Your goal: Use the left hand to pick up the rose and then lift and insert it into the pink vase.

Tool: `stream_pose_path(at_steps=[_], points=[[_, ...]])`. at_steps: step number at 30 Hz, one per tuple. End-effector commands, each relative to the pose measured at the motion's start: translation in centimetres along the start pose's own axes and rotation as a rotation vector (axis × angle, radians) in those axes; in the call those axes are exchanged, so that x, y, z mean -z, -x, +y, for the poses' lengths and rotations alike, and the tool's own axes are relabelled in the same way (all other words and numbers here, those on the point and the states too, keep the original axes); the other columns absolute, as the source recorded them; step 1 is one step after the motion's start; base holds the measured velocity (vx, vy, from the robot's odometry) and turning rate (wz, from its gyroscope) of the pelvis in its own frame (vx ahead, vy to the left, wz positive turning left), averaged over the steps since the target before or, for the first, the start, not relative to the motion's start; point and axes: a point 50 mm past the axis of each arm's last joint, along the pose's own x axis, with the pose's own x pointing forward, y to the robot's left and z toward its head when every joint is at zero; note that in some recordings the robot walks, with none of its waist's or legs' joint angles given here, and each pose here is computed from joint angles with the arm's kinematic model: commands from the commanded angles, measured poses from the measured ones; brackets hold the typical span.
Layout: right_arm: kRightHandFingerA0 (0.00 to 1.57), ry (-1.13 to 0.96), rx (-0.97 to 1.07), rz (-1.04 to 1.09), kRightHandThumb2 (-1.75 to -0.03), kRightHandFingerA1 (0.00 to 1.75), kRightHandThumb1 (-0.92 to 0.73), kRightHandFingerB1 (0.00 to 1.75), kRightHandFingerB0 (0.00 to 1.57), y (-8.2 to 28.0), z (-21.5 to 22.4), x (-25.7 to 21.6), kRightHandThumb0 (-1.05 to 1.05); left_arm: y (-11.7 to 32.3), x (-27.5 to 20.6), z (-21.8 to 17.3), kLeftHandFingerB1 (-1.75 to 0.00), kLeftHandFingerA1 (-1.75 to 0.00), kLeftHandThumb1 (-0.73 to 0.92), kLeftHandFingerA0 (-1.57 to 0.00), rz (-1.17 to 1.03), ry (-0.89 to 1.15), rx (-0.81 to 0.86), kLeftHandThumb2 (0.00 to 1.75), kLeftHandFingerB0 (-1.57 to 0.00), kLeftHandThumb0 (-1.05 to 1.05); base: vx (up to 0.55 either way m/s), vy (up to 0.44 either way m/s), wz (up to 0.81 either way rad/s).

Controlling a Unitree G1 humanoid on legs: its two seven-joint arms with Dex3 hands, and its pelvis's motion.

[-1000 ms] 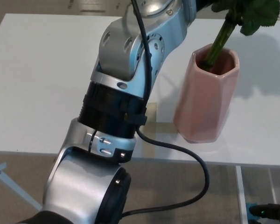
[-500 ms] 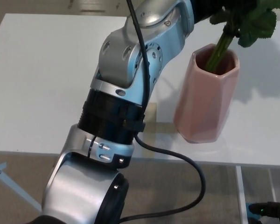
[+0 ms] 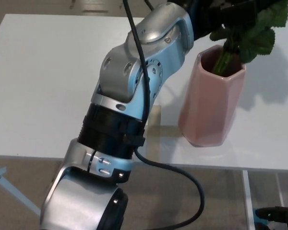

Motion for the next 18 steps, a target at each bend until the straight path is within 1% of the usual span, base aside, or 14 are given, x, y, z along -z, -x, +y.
stream_pose_path(at_steps=[1, 9, 10, 11, 13, 14, 15, 16, 17, 18], points=[[0.60, 0.003, -0.015, 0.019, -0.59, 0.41, -0.66, 0.39, 0.54, 0.0, 0.2, 0.4, -0.35, 0.0, 2.1, -2.6, -0.73, -1.29, 0.85, -0.99, 0.017, 0.143, 0.063, 0.66, -0.90, -0.18, 0.00, 0.000, 0.00], [0.60, 0.006, -0.014, 0.021, -0.60, 0.41, -0.66, 0.39, 0.55, 0.0, 0.1, 0.3, -0.35, 0.6, 2.9, -1.8, -0.70, -1.29, 0.85, -0.99, 0.030, 0.147, 0.035, 0.66, -0.91, -0.19, 0.00, 0.000, 0.00], [0.60, 0.004, -0.013, 0.021, -0.60, 0.41, -0.66, 0.39, 0.55, 0.0, 0.1, 0.3, -0.35, 0.7, 3.1, -1.7, -0.67, -1.29, 0.85, -0.98, 0.031, 0.143, 0.035, 0.66, -0.91, -0.19, 0.00, 0.000, 0.00], [0.60, 0.005, -0.014, 0.020, -0.60, 0.41, -0.66, 0.39, 0.55, 0.0, 0.1, 0.3, -0.35, 0.8, 3.2, -1.6, -0.57, -1.30, 0.83, -0.98, 0.033, 0.137, 0.038, 0.66, -0.91, -0.21, 0.00, 0.000, 0.00], [0.60, 0.008, -0.014, 0.018, -0.60, 0.41, -0.66, 0.39, 0.55, 0.0, 0.1, 0.3, -0.35, 0.9, 3.4, -1.5, -0.57, -1.30, 0.83, -0.98, 0.034, 0.130, 0.041, 0.66, -0.91, -0.21, 0.00, 0.000, 0.00], [0.60, 0.006, -0.014, 0.020, -0.60, 0.41, -0.66, 0.39, 0.55, 0.0, 0.1, 0.3, -0.35, 1.1, 3.5, -1.3, -0.47, -1.20, 0.82, -0.98, 0.041, 0.125, 0.040, 0.65, -0.79, -0.23, 0.00, 0.000, 0.00], [0.60, 0.005, -0.014, 0.022, -0.60, 0.41, -0.66, 0.39, 0.55, 0.0, 0.2, 0.4, -0.35, 1.4, 3.7, -1.1, -0.47, -1.20, 0.82, -0.98, 0.053, 0.118, 0.037, 0.65, -0.79, -0.23, 0.00, 0.000, 0.00], [0.60, 0.001, -0.013, 0.024, -0.60, 0.41, -0.66, 0.39, 0.55, 0.0, 0.2, 0.4, -0.35, 1.5, 3.7, -1.0, -0.44, -0.98, 0.80, -1.02, 0.060, 0.107, 0.033, 0.64, -0.71, -0.25, 0.00, 0.000, 0.00], [0.60, -0.002, -0.013, 0.025, -0.60, 0.41, -0.66, 0.39, 0.56, 0.0, 0.2, 0.3, -0.35, 1.7, 3.9, -0.8, -0.40, -0.62, 0.77, -1.01, 0.069, 0.102, 0.029, 0.63, -0.62, -0.28, 0.00, 0.000, 0.00], [0.60, 0.000, -0.014, 0.023, -0.60, 0.41, -0.66, 0.39, 0.55, 0.0, 0.2, 0.4, -0.35, 1.9, 4.0, -0.6, -0.34, -0.41, 0.70, -0.59, 0.080, 0.091, 0.027, 0.61, -0.46, -0.39, 0.00, 0.000, 0.00]])
